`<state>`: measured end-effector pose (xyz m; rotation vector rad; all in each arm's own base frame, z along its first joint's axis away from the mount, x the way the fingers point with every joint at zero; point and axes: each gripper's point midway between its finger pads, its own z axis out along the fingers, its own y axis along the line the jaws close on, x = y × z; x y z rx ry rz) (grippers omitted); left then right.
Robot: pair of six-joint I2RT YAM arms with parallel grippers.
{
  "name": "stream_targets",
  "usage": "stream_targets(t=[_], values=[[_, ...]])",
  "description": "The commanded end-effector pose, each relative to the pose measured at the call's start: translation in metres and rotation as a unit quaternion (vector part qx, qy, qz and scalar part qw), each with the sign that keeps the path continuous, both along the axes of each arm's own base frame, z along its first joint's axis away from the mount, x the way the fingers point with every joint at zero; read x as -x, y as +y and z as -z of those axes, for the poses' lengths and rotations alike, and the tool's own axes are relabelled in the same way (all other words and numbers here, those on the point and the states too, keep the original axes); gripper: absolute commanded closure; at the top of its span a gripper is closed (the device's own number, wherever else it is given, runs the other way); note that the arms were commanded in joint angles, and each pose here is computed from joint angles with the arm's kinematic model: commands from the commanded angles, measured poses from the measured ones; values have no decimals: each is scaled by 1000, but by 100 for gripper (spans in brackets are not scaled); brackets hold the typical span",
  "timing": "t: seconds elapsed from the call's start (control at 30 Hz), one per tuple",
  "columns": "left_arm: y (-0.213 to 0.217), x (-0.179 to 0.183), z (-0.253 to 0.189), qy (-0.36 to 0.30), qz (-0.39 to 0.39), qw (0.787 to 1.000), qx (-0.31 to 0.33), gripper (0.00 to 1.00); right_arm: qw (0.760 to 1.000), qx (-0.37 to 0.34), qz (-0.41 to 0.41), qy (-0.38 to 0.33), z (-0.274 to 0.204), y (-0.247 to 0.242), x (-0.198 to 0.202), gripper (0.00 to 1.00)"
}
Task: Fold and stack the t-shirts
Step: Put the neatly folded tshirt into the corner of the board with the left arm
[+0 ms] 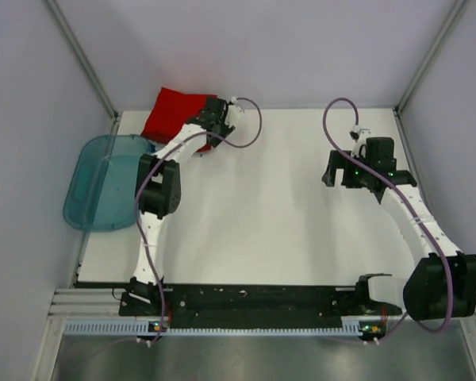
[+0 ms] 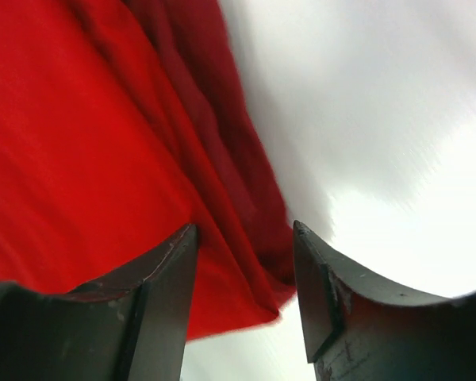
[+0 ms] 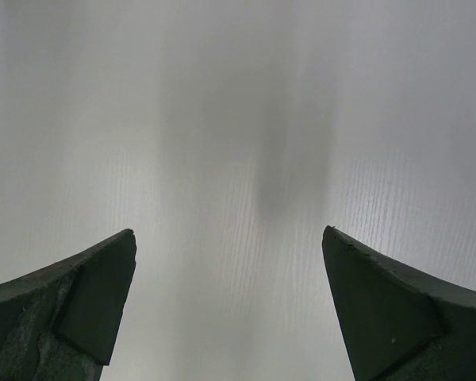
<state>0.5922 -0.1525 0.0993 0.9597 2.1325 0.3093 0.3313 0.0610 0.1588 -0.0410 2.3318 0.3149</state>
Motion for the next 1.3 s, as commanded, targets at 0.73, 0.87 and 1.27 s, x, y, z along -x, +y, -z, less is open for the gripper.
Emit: stream_targets(t=[0.73, 0.87, 1.27], values=[[61, 292, 7, -130, 23, 976, 171, 9, 955, -69, 180, -227, 18, -39, 40, 1], [62, 299, 9, -148, 32, 971, 185, 7, 947, -63, 206, -238, 23, -49, 50, 1], [76, 290, 16, -149, -26, 973, 175, 3, 943, -63, 219, -243, 22, -53, 50, 1]])
